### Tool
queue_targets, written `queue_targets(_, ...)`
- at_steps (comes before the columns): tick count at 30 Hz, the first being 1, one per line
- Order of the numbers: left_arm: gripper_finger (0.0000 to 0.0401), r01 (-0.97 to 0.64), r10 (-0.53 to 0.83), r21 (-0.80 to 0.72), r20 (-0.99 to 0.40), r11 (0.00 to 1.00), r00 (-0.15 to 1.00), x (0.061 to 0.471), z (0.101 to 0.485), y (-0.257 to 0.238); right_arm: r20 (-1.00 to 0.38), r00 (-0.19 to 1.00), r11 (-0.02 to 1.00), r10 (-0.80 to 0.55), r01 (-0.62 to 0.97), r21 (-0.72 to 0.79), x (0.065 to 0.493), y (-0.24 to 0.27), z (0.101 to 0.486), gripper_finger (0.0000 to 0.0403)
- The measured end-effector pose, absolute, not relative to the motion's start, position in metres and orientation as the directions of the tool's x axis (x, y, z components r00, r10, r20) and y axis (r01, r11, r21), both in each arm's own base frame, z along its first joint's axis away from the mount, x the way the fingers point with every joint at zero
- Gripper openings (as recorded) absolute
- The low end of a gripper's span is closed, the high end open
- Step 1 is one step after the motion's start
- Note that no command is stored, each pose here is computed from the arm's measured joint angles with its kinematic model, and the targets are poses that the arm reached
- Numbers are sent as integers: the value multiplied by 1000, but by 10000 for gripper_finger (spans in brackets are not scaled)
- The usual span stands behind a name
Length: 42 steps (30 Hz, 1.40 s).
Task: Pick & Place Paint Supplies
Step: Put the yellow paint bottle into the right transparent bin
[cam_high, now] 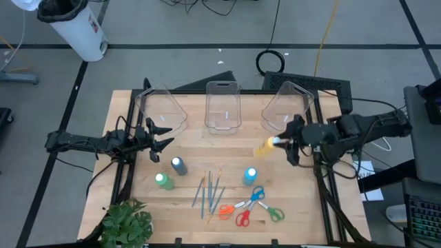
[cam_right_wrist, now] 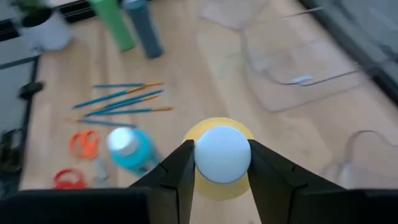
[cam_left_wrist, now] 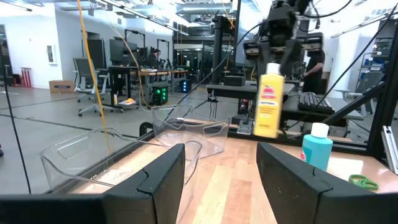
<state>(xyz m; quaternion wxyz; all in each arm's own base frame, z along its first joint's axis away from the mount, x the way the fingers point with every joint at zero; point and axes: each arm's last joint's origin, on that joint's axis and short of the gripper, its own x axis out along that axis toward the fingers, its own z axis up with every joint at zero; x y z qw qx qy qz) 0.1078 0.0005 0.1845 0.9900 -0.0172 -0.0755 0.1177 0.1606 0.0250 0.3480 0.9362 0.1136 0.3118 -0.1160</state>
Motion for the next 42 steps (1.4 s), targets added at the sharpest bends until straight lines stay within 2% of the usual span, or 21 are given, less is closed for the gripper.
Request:
queue_targets(8, 207, -230, 236, -52, 145, 972, 961, 108, 184, 0, -623, 724, 862, -296, 484, 152, 162, -17, 351, 112)
queue_targets(17, 207, -231, 236, -52, 146, 972, 961, 108, 184, 1, -616, 695, 801, -371, 575, 167, 164, -76, 378, 111)
queue_targets(26, 207, -231, 236, -52, 145, 972, 961, 108, 184, 1, -690, 515, 685, -508, 728, 39, 159, -141, 392, 110)
queue_targets(35, 207, -230, 236, -52, 145, 972, 961, 108, 184, 0, -774, 400, 565, -490, 822, 67, 132, -208, 367, 108)
queue_targets(42, 207, -231, 236, -52, 146, 972, 961, 108, 184, 1, -798, 345, 518, -494, 854, 48, 120, -228, 357, 108)
